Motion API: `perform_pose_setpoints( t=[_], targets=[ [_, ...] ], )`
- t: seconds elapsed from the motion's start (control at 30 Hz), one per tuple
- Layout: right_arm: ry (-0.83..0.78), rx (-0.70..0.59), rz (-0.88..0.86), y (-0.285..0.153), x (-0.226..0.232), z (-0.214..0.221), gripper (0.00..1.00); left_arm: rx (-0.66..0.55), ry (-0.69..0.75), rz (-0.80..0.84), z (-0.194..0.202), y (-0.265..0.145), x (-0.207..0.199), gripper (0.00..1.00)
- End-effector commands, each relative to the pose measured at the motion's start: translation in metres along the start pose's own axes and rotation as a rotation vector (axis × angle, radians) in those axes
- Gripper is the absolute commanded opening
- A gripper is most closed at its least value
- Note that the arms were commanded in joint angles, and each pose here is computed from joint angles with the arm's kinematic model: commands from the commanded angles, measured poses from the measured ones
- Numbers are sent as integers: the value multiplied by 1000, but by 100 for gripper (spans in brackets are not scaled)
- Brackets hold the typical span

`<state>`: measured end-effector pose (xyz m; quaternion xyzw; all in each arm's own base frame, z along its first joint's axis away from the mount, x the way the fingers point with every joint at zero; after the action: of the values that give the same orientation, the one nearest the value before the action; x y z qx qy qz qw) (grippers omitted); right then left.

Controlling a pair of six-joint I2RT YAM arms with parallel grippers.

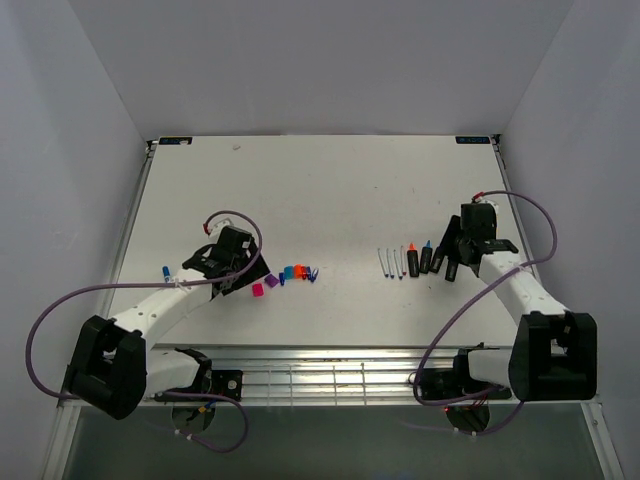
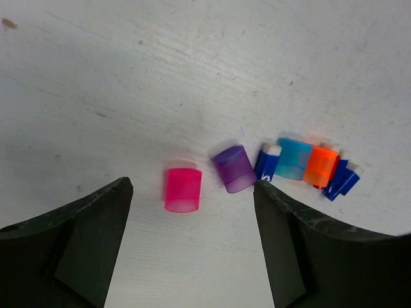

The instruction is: Open the pen caps

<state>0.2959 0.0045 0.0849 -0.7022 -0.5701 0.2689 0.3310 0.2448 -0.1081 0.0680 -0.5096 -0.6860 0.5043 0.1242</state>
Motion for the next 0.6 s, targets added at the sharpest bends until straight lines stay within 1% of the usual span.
perform_pose_setpoints(
  t=[0.0, 0.03, 0.13, 0.2, 0.23, 0.27, 0.3, 0.33, 0.4, 0.43, 0.5, 0.53, 0.57],
  targets=[
    [-54, -91, -94, -30, 27, -15, 57, -89, -11, 8, -30, -22, -13, 87],
    [-74, -102, -116, -36, 35, -15, 57, -128, -18, 1, -42, -28, -17, 87],
    [-162, -142, -225, -56, 66, -10, 57, -155, 2, -54, -56, -35, -9, 89],
    [-230, -141, -385, -70, 94, 2, 57, -159, 57, -77, -65, -37, -5, 89],
    [-255, -127, -483, -78, 109, 9, 57, -162, 62, -99, -71, -36, 2, 89],
    [-276, -138, -540, -87, 118, 12, 57, -158, 79, -104, -75, -37, 4, 89],
    [-321, -129, -588, -92, 128, 24, 57, -157, 112, -103, -79, -35, 5, 89],
    [-344, -132, -620, -96, 134, 29, 57, -157, 184, -117, -83, -34, 12, 89],
    [-388, -136, -676, -104, 142, 39, 57, -164, 274, -97, -89, -33, 10, 89],
    [-410, -138, -699, -106, 144, 42, 57, -174, 375, -95, -93, -33, 11, 88],
    [-432, -142, -724, -108, 146, 45, 58, -223, 472, -170, -104, -33, 25, 87],
    [-436, -135, -747, -111, 148, 48, 58, -262, 523, -167, -113, -31, 25, 86],
    [-439, -135, -780, -115, 152, 49, 58, -259, 654, -179, -116, -30, 32, 86]
  ],
)
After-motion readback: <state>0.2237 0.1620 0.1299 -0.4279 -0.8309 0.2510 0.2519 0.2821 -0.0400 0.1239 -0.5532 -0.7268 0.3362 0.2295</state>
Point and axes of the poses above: each gripper's point midway between its finger pads, its own y axis out along the fingers, its own x axis along the line the jaws close on, z = x × y, the point moved 2 cm from there along -y, back along the fingers, and after that the axes turned 9 degrees about -y, right-handed, at the moved point
